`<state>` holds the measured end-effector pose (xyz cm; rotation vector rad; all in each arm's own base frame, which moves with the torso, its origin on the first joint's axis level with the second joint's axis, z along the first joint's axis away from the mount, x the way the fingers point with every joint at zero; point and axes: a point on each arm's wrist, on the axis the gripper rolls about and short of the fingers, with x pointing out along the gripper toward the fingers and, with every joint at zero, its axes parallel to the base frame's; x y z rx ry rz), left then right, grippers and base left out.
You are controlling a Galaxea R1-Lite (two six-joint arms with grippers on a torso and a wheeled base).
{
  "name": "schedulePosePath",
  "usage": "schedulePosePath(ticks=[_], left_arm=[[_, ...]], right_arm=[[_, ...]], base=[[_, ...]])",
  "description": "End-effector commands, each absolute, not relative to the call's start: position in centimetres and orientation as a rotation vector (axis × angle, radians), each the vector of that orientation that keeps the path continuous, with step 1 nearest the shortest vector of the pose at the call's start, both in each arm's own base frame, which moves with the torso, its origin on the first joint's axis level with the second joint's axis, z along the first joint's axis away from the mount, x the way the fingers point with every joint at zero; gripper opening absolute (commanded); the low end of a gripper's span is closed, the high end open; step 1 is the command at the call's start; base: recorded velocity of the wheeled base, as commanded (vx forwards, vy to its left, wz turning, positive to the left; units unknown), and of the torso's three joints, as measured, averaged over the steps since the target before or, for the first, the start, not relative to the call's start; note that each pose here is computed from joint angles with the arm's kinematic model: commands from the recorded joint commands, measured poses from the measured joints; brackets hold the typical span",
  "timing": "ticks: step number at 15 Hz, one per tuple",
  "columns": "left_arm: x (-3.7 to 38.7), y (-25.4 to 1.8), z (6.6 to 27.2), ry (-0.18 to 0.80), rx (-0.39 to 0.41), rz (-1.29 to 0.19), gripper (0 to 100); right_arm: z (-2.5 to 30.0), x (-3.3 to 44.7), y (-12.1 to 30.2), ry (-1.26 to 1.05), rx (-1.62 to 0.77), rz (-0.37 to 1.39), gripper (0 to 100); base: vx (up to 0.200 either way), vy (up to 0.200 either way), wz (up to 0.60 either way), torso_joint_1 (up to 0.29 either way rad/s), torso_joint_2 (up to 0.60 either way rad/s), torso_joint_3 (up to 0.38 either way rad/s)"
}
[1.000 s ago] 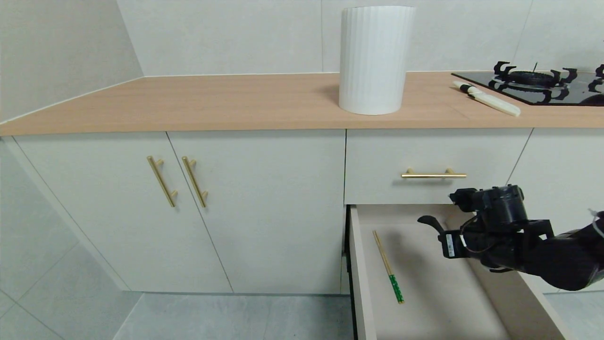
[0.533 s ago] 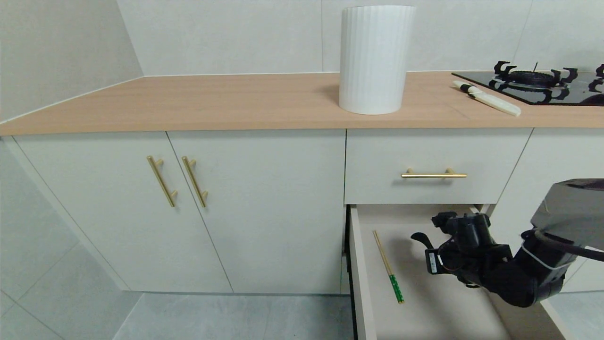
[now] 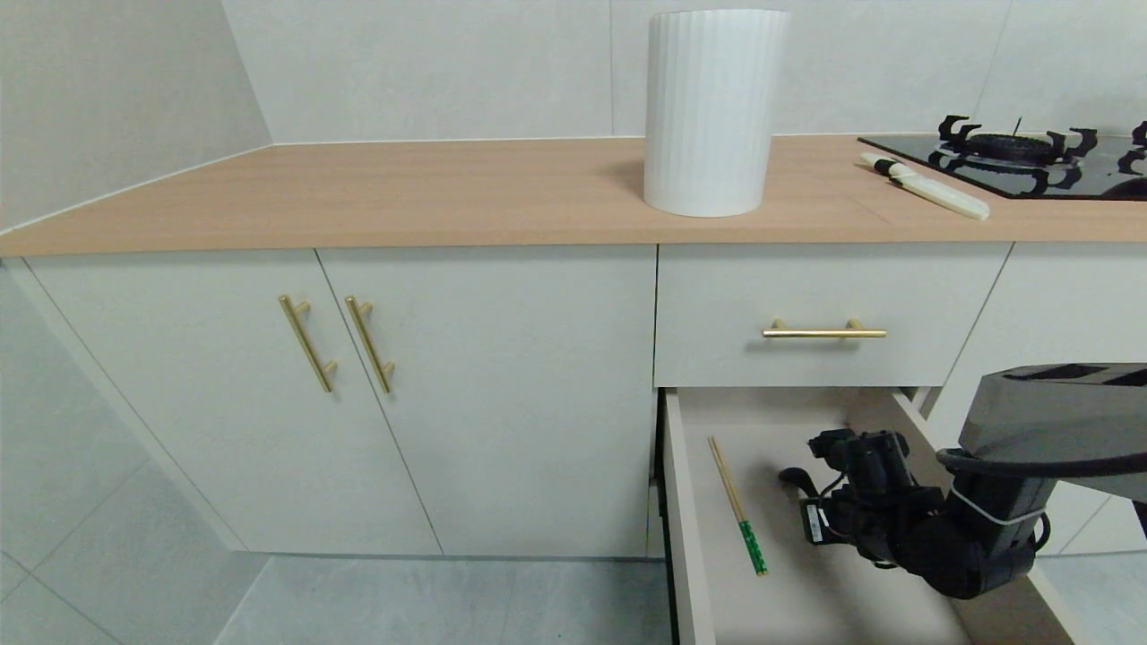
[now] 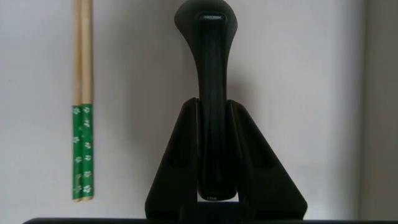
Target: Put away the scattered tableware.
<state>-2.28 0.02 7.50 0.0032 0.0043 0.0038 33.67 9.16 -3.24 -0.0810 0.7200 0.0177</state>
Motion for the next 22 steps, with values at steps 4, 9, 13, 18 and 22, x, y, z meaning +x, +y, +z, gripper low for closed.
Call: schedulePosePath(ticks=[4,9,13,18,22], left_arm=[[-2.3,0.0,7.5,0.005,0.005,0.005,100],[-2.3,0.0,7.5,0.005,0.003,0.005,100],[-2.3,0.0,7.5,0.005,0.003,0.005,100],[-2.3,0.0,7.5,0.005,0.003,0.005,100],[-2.3,0.0,7.5,0.005,0.005,0.005,100]], right_arm=[[-3.8,33.7,9.1,0.732,-0.084,0.013,0],[-3.8,33.8,9.1,0.731,-0.082,0.013,100],[-3.7,33.8,9.1,0.729,-0.084,0.012,100],[-2.7,33.7,9.1,0.706,-0.080,0.009,100],[1.2,32.6,8.8,0.635,-0.061,0.015,100]], base=[[0.000,0.000,0.00,0.000,0.00,0.000],[0.000,0.000,0.00,0.000,0.00,0.000],[0.000,0.000,0.00,0.000,0.00,0.000],[0.000,0.000,0.00,0.000,0.00,0.000],[0.000,0.000,0.00,0.000,0.00,0.000]])
